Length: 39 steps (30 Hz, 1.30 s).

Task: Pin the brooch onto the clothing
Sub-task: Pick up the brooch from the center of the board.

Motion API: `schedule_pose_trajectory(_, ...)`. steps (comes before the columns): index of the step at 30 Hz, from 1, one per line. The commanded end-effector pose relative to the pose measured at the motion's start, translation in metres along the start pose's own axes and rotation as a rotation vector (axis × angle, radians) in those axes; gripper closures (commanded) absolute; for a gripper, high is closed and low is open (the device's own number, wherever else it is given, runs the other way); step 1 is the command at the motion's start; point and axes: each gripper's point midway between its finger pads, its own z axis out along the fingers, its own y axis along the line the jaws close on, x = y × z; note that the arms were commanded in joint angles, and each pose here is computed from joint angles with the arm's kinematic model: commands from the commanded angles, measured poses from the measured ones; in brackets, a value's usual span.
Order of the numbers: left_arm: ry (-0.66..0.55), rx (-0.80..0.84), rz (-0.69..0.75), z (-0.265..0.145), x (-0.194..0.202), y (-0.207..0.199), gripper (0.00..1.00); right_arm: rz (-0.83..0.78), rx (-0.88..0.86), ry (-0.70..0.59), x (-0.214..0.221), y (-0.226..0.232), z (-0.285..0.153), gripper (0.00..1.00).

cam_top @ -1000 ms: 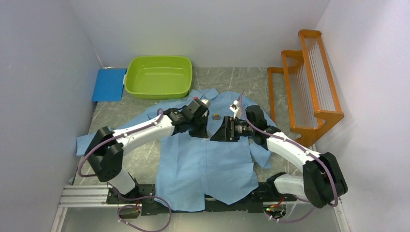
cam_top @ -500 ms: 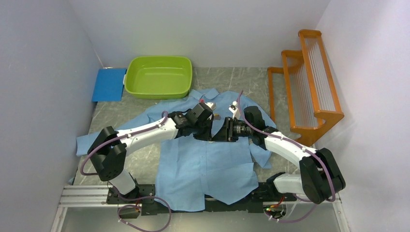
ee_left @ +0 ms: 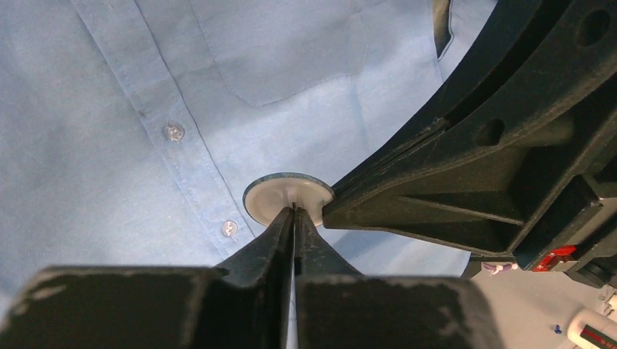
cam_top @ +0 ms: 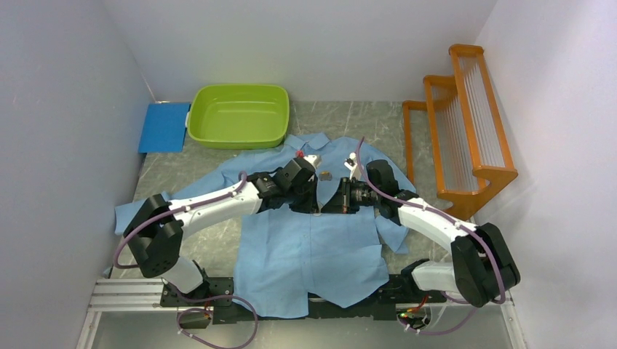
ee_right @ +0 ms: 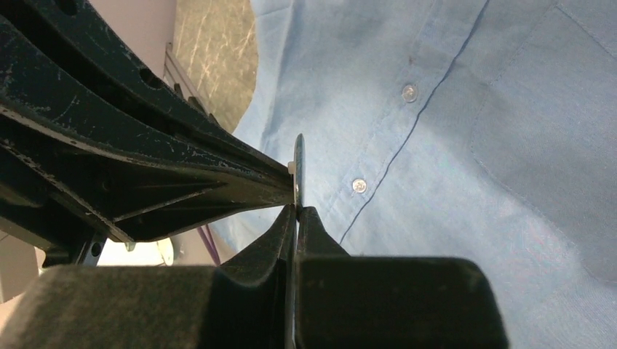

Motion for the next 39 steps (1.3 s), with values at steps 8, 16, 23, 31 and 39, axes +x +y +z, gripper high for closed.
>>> schedule_pose_trajectory(8,-0.117,0.046,-0.045,-0.030,-0.017,-0.005,0.31,-0.111,0.012,-0.088,-0.026,0.013,-0.008,1.00)
schedule_pose_trajectory(16,-0.136,0.103,-0.126,-0.046,-0.031,0.020,0.26,-0.185,-0.011,-0.101,-0.035,0.025,-0.012,1.00)
schedule_pose_trajectory(23,-0.170,0.321,-0.252,-0.066,-0.039,0.038,0.29,-0.231,-0.083,-0.103,-0.037,0.044,-0.017,1.00)
schedule_pose_trajectory(31,-0.260,0.521,-0.287,-0.101,-0.040,0.040,0.31,-0.302,-0.182,-0.123,-0.041,0.072,-0.028,1.00)
schedule_pose_trajectory(39,-0.276,0.672,-0.202,-0.121,-0.037,0.020,0.36,-0.357,-0.321,-0.123,-0.039,0.100,-0.035,1.00)
